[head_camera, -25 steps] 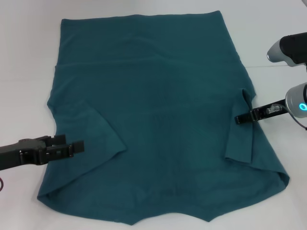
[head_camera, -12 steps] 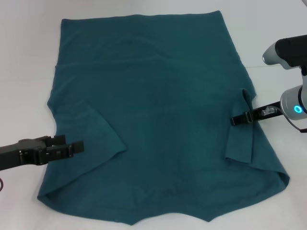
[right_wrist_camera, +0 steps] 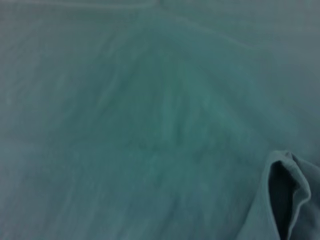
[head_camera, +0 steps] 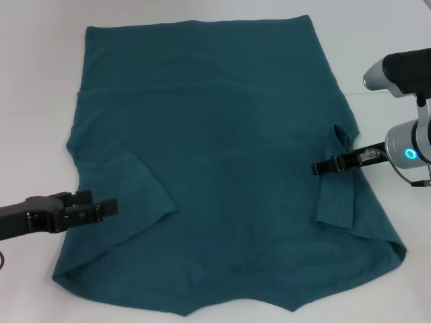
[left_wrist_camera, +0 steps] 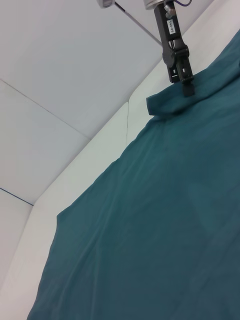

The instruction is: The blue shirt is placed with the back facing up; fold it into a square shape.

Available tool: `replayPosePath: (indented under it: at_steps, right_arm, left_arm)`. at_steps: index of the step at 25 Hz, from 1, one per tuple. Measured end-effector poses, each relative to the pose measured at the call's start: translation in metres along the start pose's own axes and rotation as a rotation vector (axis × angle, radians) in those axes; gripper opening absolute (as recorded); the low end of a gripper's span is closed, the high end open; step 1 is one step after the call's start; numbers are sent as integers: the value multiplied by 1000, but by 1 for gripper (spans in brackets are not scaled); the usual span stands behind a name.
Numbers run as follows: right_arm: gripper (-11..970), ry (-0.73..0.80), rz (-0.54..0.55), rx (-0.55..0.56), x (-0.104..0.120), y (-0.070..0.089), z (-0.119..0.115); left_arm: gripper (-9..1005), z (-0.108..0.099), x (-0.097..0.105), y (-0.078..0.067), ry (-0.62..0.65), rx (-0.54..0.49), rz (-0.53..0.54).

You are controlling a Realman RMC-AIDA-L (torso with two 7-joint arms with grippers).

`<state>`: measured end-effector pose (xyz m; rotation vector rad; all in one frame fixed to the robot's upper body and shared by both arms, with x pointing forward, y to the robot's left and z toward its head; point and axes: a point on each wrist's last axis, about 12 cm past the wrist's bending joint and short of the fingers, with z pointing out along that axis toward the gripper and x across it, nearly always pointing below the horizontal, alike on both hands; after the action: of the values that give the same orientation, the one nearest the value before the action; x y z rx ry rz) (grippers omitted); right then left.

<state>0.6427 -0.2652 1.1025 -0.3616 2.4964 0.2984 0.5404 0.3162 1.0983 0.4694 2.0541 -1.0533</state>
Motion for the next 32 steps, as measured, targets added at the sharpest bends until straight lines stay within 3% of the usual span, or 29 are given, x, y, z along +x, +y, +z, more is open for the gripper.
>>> replayPosePath:
  at_steps: [19,30,32]
  right_arm:
    - [655,20,-19,13,-2,2,0]
    - [186,16,-24,1,-6,5,-1]
    - [145,14,-30,-3,-9,7,-1]
  left_arm:
    - [933,1,-1,0,-1,-2,0]
    - [933,1,-2,1,-4,-11,-1]
    - [932,1,-2,2,-4,-12,-1]
